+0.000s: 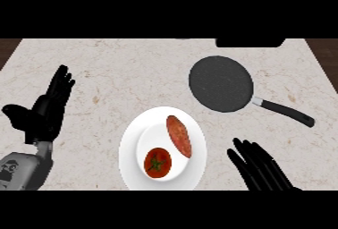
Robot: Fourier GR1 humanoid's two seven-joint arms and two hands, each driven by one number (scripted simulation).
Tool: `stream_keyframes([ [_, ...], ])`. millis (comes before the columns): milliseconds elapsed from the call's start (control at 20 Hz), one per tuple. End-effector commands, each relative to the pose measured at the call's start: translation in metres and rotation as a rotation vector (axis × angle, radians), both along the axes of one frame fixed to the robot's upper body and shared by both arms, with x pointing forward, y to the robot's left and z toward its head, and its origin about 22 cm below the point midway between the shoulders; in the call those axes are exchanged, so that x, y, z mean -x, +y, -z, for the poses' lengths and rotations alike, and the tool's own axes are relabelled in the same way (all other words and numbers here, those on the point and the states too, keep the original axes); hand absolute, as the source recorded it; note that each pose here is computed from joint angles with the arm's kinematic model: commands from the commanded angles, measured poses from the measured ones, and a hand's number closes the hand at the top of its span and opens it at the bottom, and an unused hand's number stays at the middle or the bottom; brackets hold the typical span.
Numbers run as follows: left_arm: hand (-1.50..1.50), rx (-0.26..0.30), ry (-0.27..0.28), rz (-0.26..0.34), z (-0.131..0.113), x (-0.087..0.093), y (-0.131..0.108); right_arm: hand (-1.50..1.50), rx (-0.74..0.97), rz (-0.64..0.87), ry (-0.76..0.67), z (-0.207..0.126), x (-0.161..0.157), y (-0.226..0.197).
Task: Pick the tomato from the plate and place it in the pan
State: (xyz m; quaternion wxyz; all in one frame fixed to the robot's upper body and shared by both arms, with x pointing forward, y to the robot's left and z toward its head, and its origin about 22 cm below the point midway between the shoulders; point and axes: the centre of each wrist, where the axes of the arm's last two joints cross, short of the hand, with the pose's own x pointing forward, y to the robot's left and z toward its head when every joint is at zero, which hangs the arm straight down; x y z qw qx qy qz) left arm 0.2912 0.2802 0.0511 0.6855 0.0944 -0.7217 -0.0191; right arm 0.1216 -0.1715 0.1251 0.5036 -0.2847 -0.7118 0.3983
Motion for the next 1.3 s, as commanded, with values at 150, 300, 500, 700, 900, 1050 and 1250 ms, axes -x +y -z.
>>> stream_keyframes([
  [150,0.00,-0.019,0.006,0.019,0.003,-0.004,-0.007,-1.50,0.051,0.018,-0.032,-0.045,0.009,0.054],
  [300,0.00,-0.003,-0.009,0.014,-0.011,-0.010,-0.013,-1.50,0.050,-0.078,0.013,-0.053,0.010,0.094],
  [500,0.00,0.008,-0.002,0.012,-0.006,-0.008,-0.016,-1.50,0.078,-0.110,0.044,-0.051,0.005,0.130],
  [700,0.00,0.006,-0.002,0.009,-0.018,-0.001,-0.003,-1.50,0.124,-0.018,0.108,-0.046,0.002,0.135],
  [900,0.00,0.005,-0.006,0.023,0.007,0.003,-0.007,-1.50,0.123,0.023,0.133,-0.034,0.002,0.141],
  [1050,0.00,0.005,-0.001,0.021,-0.012,-0.007,-0.008,-1.50,0.129,0.068,0.125,-0.027,-0.017,0.149],
  [1250,0.00,0.010,0.002,0.008,0.006,-0.005,-0.007,-1.50,0.174,0.113,0.185,-0.025,-0.019,0.145],
])
